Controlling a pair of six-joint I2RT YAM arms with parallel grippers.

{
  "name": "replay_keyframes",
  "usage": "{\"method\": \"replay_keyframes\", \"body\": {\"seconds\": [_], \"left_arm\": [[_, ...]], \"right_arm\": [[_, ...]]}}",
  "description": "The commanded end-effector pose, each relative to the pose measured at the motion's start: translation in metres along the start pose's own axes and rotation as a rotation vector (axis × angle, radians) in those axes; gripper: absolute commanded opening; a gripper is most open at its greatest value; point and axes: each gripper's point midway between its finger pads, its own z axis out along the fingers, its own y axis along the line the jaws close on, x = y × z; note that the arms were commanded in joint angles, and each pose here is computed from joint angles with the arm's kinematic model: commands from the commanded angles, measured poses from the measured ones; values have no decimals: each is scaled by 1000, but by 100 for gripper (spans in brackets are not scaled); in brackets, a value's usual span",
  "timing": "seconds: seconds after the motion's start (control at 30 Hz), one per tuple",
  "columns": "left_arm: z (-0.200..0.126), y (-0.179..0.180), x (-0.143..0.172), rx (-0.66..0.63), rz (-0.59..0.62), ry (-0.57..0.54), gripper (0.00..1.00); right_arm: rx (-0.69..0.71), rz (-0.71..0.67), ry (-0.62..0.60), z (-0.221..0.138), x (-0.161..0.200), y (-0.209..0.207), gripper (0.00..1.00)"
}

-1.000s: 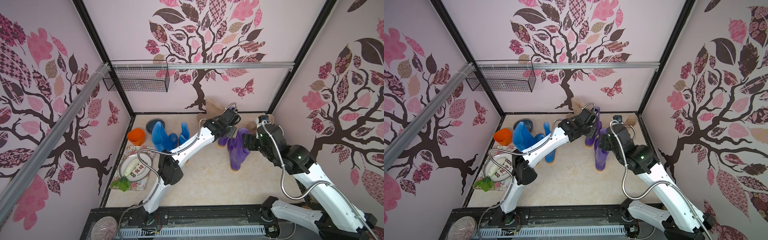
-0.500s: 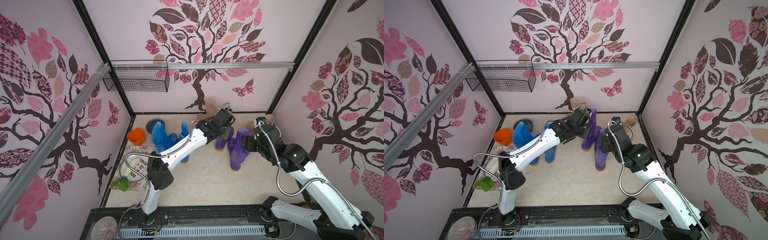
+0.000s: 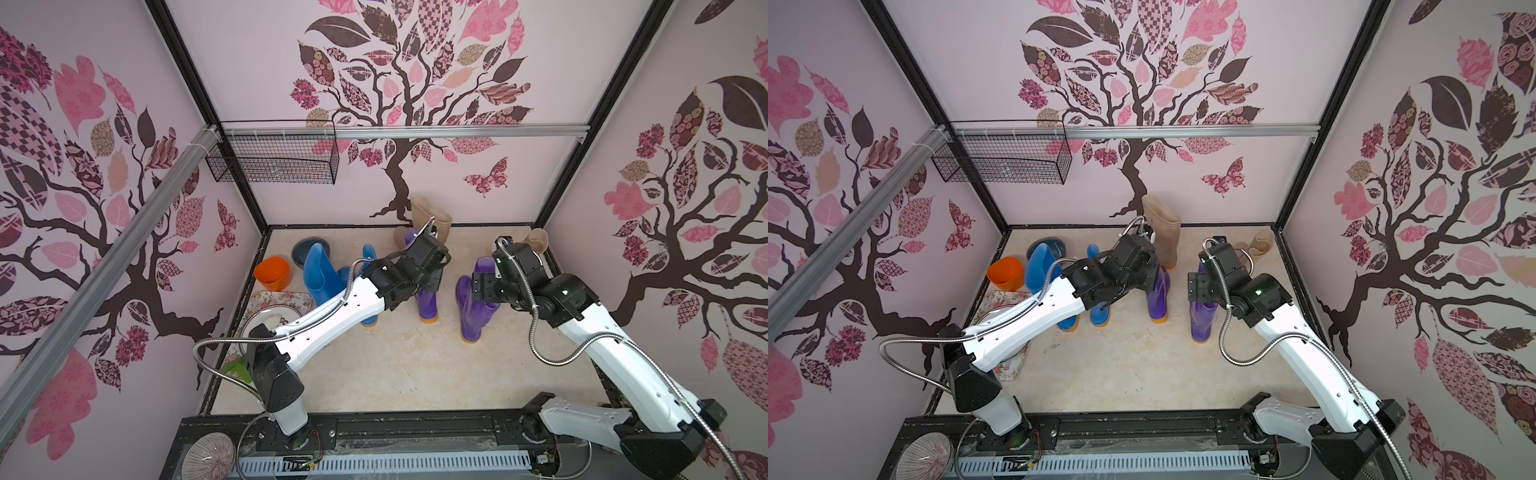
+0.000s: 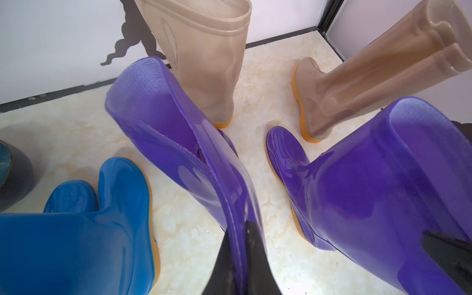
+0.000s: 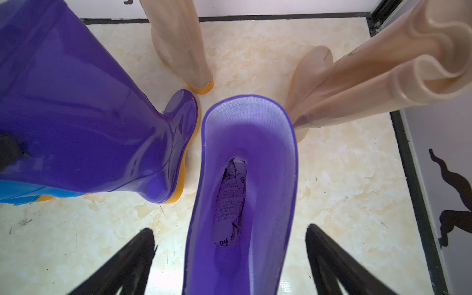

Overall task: Match and arrange rain boots in pairs
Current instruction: Pick up the rain boot at the center of the board.

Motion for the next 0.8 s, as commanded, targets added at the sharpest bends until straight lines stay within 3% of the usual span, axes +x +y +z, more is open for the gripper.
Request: {"method": "replay_keyframes", "body": {"seconds": [0.0, 0.23, 0.77], "left_arm": [[-17, 5, -26, -12, -64, -134, 0], [-21, -10, -15, -21, -33, -126, 0], [-18, -33, 8, -27, 11, -88, 0]], "right_arm": [[-8, 4, 6, -4, -8, 2, 94], [56, -20, 38, 5, -6, -10, 93], [43, -49, 48, 16, -18, -9, 77]]}}
